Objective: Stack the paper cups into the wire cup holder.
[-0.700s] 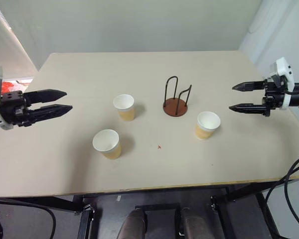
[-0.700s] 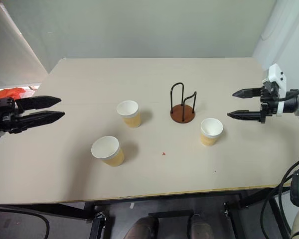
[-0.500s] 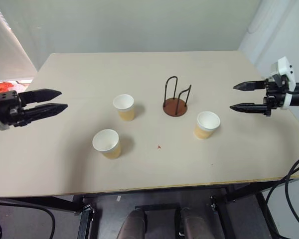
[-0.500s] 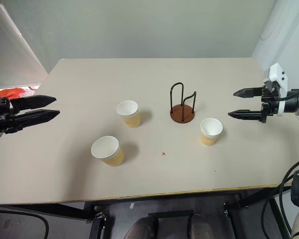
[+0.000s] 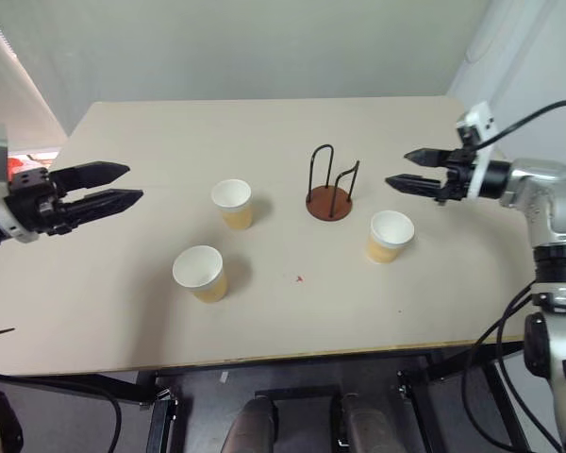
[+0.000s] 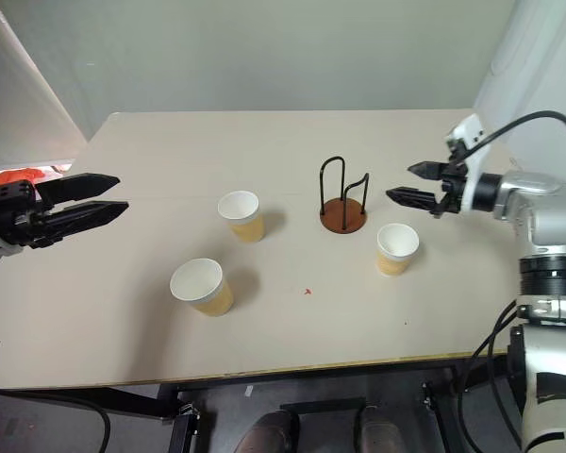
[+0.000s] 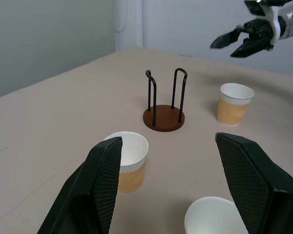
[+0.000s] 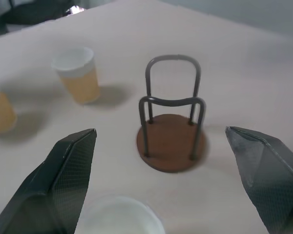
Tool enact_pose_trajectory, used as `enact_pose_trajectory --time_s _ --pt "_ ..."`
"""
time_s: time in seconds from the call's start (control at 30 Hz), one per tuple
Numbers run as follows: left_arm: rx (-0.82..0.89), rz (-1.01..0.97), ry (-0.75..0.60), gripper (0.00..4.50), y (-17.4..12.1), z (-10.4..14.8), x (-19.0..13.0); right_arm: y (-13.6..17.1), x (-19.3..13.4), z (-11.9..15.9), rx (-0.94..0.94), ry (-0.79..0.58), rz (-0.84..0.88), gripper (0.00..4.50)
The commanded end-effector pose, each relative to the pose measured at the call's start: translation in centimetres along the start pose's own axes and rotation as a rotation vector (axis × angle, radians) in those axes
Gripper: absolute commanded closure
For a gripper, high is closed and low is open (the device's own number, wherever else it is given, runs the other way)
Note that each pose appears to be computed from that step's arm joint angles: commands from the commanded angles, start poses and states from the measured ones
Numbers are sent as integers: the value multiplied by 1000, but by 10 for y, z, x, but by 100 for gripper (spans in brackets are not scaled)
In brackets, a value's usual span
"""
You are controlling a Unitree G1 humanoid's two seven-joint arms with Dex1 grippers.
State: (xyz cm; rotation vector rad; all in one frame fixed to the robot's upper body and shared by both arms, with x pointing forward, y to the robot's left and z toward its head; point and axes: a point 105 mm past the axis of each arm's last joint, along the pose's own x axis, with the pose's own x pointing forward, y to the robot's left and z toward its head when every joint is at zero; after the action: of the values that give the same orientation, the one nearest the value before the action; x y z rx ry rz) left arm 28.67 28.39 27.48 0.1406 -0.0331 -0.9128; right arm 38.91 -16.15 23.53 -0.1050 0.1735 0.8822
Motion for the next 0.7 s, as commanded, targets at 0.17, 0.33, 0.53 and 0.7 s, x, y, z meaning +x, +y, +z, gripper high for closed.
enact_pose_trajectory --time_s 0.17,0.33,0.53,0.7 --pt "51 2 -16 117 -4 7 4 -4 17 3 189 -33 -169 0" --pt "56 0 -14 117 -5 6 8 2 43 -9 262 -27 -196 0" --pt "58 -4 -15 117 -7 6 11 9 63 -15 288 -29 -184 0" --pt "57 -5 -17 117 -9 6 11 5 73 -14 295 -54 -199 0"
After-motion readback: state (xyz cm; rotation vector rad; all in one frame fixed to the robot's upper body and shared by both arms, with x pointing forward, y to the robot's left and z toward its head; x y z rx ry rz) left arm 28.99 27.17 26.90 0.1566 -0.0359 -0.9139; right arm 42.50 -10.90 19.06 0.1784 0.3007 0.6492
